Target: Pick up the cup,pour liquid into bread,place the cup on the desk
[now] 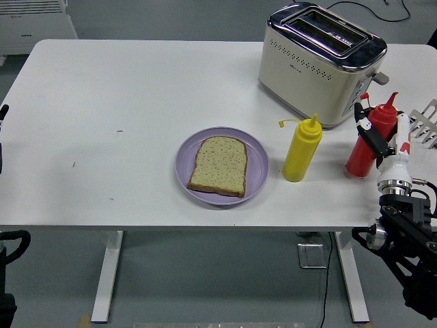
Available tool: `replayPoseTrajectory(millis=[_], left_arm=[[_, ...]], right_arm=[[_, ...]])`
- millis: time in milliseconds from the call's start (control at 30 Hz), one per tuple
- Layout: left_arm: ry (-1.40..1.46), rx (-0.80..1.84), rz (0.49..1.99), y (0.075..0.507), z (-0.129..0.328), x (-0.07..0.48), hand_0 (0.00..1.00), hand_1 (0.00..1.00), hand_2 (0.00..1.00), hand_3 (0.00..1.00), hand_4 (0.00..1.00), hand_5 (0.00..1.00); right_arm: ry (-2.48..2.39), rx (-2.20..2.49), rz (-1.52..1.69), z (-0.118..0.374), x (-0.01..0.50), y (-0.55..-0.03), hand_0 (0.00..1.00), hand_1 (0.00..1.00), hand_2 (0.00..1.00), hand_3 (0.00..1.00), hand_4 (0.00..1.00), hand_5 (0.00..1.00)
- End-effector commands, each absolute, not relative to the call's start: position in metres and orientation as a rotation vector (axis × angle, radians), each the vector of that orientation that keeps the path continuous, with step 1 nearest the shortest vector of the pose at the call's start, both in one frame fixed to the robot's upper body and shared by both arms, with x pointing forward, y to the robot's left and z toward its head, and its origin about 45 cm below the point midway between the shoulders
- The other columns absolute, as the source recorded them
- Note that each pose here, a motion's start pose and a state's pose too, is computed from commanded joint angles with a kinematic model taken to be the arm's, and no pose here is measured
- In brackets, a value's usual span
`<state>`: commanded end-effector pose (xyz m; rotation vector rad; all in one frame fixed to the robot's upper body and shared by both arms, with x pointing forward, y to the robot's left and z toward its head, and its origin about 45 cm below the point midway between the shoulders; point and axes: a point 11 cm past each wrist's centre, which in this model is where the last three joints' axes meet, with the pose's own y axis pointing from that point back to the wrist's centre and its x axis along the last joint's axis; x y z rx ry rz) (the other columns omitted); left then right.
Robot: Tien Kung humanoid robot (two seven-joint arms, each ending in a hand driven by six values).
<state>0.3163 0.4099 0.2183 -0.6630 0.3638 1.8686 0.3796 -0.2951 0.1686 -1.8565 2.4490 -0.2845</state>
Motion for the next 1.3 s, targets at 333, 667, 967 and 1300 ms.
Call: replayPoseTrajectory(millis=[333,667,967,1300], left_arm=[[0.364,-0.664,1.869,0.41,0.218,0.316,0.72,0.744,0.758,0.682,0.67,0.998],[0.363,-0.665,1.87,0.41,0.219,0.316,0.72,0.744,0.758,0.682,0.668,0.998],[0.365,-0.663,1.869,0.41,0.218,0.317,0.72,0.745,0.758,0.682,0.666,0.998],[0.368,-0.659,1.87,0.409,0.217,0.316,0.72,0.745,0.758,0.682,0.668,0.998]], right_arm=[[2.485,-1.861,-0.258,0.158,0.378,-0.295,0.259,0.263,0.358,0.377,0.758,0.29],[2.489,-1.867,-0.284,0.157,0.369,-0.299,0.25,0.264,0.359,0.374,0.756,0.286],[2.494,-1.896,-0.283,0.149,0.359,-0.298,0.23,0.258,0.36,0.378,0.753,0.277],[2.49,-1.914,-0.274,0.145,0.356,-0.293,0.23,0.258,0.361,0.38,0.75,0.269]])
